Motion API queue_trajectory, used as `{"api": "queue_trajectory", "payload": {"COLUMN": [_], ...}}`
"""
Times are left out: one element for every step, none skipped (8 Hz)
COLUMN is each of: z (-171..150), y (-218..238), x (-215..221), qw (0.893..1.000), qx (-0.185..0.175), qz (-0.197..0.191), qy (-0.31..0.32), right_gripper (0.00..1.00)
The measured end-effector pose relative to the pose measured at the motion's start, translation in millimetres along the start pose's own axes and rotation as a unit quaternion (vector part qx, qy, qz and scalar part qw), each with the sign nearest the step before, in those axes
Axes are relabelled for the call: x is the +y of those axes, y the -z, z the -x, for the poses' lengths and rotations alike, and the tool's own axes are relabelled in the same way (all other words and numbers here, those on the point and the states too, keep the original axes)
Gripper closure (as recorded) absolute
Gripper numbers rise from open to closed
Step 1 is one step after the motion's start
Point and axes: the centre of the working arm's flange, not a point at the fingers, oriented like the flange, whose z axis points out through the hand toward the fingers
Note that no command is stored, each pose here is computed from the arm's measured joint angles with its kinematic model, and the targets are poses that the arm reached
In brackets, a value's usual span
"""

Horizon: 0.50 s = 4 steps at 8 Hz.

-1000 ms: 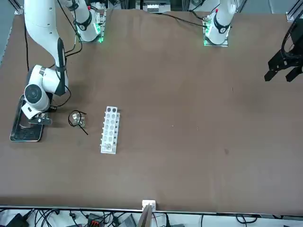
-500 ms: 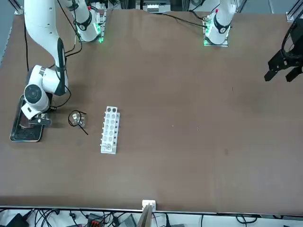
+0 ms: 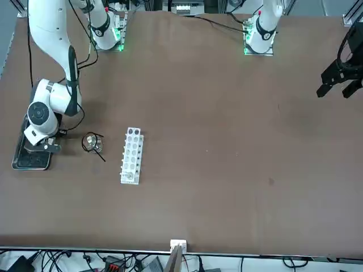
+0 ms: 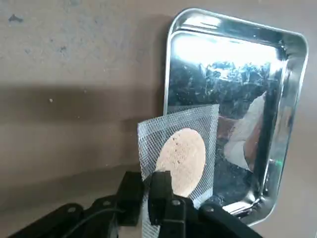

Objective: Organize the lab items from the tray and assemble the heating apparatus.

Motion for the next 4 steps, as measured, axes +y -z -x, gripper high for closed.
{"api": "queue_trajectory", "payload": {"z": [-3, -7, -10, -13], "y": [3, 9, 17, 25], "x": [1, 6, 15, 28], "qw": [1.0, 1.0, 1.0, 1.0], "qx": [-0.001, -0.007, -0.013, -0.013], "qz": [0.0, 0.001, 0.002, 0.005], "qy": [-0.001, -0.004, -0.01, -0.012], "right_gripper": [0.92, 0.94, 0.96, 0.97]}}
